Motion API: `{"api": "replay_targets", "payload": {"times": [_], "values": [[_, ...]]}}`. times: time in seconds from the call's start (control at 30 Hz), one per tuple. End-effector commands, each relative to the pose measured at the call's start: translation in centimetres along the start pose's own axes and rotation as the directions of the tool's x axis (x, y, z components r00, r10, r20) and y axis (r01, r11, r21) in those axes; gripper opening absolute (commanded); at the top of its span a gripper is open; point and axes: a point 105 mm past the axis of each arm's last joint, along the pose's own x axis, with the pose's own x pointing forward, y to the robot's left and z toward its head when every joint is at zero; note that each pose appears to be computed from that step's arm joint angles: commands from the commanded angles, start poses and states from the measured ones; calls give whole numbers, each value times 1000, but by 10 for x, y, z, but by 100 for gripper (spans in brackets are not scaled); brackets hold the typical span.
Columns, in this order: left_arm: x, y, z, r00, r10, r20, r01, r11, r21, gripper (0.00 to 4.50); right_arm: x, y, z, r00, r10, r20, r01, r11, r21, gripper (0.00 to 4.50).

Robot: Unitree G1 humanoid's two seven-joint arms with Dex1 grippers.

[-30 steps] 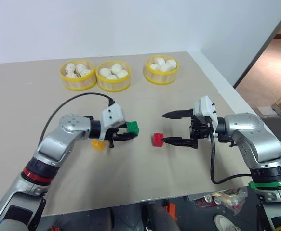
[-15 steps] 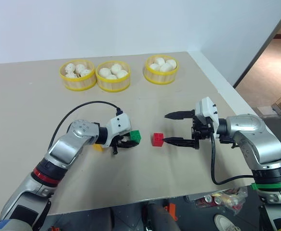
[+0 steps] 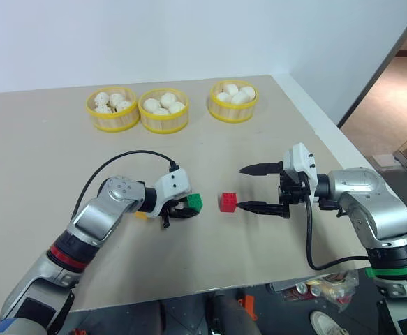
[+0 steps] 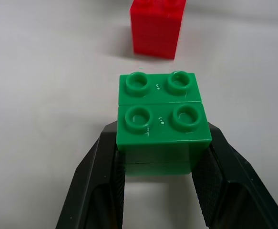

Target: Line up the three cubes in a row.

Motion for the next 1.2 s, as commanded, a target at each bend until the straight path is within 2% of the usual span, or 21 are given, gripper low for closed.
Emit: {"api": "replay_targets", "payload": {"times": [0.03,0.43,0.47,0.67,1.03,1.2], "values": [[-3,-3,4,1000,-7,2,7,999,39,134,-2,2,10,1000,4,8,-4,998,-56,450],[-2,-4,1,1000,-17,-25,18,998,52,134,0,4,12,999,16,29,-15,999,-41,450],[-2,-4,1,1000,-14,-26,15,998,54,241,1,4,12,999,16,28,-15,999,-42,450],[-5,-4,2,999,-21,-35,24,996,86,438,1,3,12,1000,15,26,-14,999,-46,450],[-28,1,29,1000,0,7,-1,990,139,445,2,1,10,1000,17,15,-16,999,-51,450],[-58,6,47,994,20,104,-28,997,77,445,1,-1,9,1000,16,10,-15,998,-57,450]]}}
